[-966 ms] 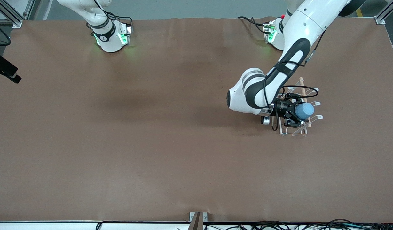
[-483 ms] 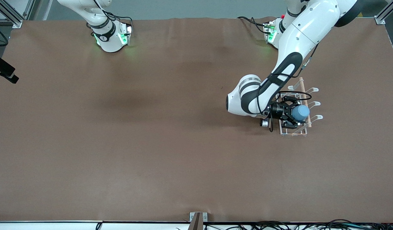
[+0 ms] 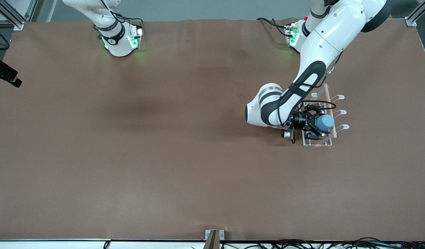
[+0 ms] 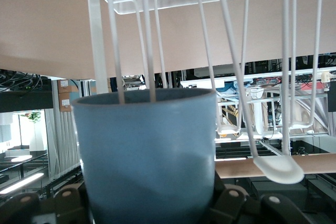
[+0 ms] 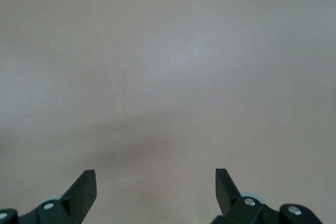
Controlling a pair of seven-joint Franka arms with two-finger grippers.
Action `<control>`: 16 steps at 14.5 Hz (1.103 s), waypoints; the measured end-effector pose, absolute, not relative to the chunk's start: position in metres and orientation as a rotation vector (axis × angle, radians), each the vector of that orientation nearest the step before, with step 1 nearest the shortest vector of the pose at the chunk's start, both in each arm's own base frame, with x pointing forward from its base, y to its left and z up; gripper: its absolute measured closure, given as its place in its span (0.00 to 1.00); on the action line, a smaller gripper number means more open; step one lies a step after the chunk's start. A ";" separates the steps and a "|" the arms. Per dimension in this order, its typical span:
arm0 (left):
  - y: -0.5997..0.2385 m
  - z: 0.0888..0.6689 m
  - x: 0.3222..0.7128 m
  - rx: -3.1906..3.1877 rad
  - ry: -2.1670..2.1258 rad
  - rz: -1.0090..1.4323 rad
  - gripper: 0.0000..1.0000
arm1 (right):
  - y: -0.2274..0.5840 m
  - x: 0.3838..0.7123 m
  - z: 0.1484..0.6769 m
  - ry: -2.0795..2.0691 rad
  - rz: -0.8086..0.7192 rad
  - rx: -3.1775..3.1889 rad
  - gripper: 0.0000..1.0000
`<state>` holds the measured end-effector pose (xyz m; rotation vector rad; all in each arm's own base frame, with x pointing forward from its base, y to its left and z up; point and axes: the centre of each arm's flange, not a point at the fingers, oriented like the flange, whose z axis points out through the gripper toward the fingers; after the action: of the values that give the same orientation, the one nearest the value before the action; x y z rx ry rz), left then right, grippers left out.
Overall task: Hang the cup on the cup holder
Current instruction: 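Lower the cup onto a white hook of the holder with the left gripper, then open the left gripper and pull it away from the hung cup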
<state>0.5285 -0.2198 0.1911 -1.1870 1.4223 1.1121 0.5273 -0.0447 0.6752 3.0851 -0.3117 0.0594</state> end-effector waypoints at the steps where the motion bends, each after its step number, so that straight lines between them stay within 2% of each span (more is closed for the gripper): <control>1: -0.220 0.192 0.529 -1.190 1.419 1.111 0.22 | -0.044 0.527 0.675 -0.311 0.059 3.090 0.00; 3: -0.220 0.196 0.533 -1.201 1.412 1.105 0.17 | -0.042 0.528 0.675 -0.312 0.058 3.109 0.00; 5: -0.221 0.199 0.536 -1.210 1.406 1.100 0.01 | -0.042 0.528 0.675 -0.312 0.057 3.113 0.00; 11: -0.222 0.212 0.547 -1.241 1.385 1.090 0.00 | -0.042 0.528 0.675 -0.313 0.057 3.114 0.00; 16: -0.220 0.288 0.593 -1.545 1.256 0.996 0.00 | -0.043 0.528 0.675 -0.314 0.058 3.114 0.00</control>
<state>0.5930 -0.2201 0.2884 -1.5446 1.2558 0.9964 0.5276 -0.0427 0.6751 3.1138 -0.3143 0.0579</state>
